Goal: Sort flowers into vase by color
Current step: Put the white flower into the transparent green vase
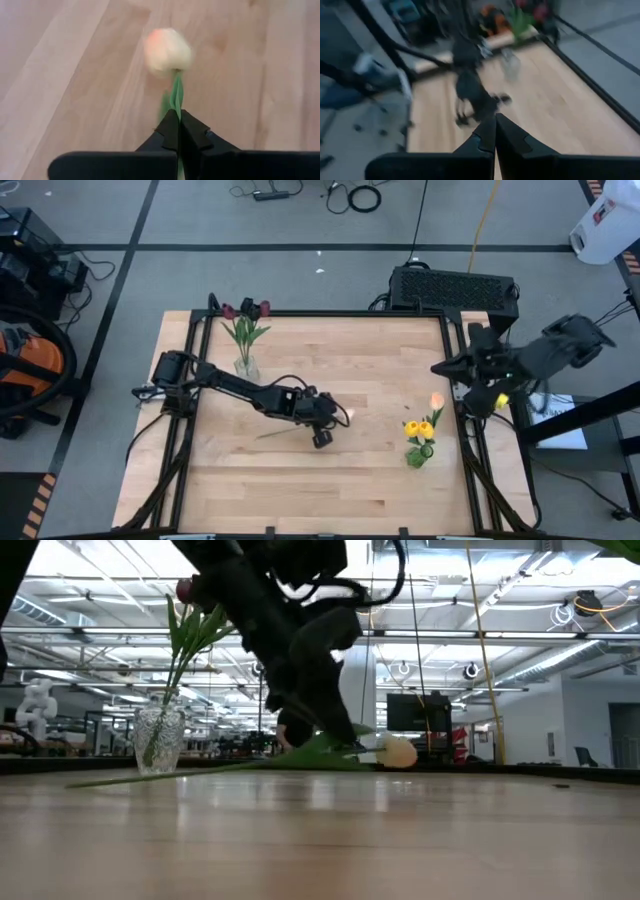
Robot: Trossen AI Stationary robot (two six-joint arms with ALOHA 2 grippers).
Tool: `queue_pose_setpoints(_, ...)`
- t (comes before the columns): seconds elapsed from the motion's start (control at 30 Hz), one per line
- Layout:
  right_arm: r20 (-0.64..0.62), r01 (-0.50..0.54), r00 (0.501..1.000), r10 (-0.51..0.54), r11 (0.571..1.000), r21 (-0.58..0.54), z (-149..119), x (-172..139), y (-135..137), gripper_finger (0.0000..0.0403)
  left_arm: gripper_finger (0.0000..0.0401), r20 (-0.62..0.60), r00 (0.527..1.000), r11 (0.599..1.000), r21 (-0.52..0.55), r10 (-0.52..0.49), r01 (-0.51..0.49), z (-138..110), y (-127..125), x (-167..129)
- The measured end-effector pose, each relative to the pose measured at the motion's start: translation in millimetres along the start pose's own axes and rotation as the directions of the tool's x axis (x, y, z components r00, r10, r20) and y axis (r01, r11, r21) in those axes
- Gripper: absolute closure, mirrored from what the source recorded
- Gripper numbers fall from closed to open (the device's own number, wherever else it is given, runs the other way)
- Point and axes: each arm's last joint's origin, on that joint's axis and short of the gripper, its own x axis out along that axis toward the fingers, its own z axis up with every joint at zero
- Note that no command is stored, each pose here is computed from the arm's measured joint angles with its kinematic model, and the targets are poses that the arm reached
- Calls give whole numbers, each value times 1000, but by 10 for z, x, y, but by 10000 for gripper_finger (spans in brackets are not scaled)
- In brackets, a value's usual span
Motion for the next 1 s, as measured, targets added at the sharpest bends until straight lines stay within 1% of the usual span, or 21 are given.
queue_pose_setpoints(0.07, 46, -33, 998, 32, 999, 4, 48, -27, 12, 403, 400, 20, 1000, 1000, -1, -9, 9, 62, -25, -22)
queue_pose_setpoints(0.13, 56, -54, 997, 53, 998, 21, 63, -32, 23, 403, 400, 37, 999, 1000, -4, -16, 16, 110, -42, -42)
queue_pose_setpoints(0.23, 13, -112, 994, 111, 991, 74, 51, -6, 62, 403, 400, 49, 999, 1000, 19, -20, 19, 157, -71, -65)
queue_pose_setpoints(0.37, -68, -191, 977, 204, 968, 161, 8, 54, 178, 403, 401, 67, 997, 999, 46, -29, 26, 213, -98, -92)
queue_pose_setpoints(0.43, -94, -207, 969, 229, 958, 198, -19, 74, 240, 403, 401, 66, 997, 998, 49, -29, 26, 219, -102, -96)
queue_pose_setpoints(0.53, -123, -216, 960, 252, 943, 254, -59, 90, 318, 403, 401, 73, 997, 996, 89, -31, 25, 234, -105, -102)
queue_pose_setpoints(0.67, -144, -205, 956, 254, 936, 286, -96, 116, 381, 403, 393, 35, 999, 987, 160, -16, 10, 197, -89, -100)
queue_pose_setpoints(0.77, -119, -169, 971, 208, 946, 276, -98, 147, 398, 403, 379, 1, 1000, 978, 210, -1, 1, 164, -76, -100)
queue_pose_setpoints(0.87, -96, -132, 982, 163, 954, 268, -97, 181, 412, 403, 368, -26, 1000, 975, 223, 9, -3, 138, -65, -100)
queue_pose_setpoints(1.0, -89, -110, 986, 138, 956, 272, -103, 216, 435, 403, 348, -95, 995, 965, 259, -8, 33, 94, -32, -100)
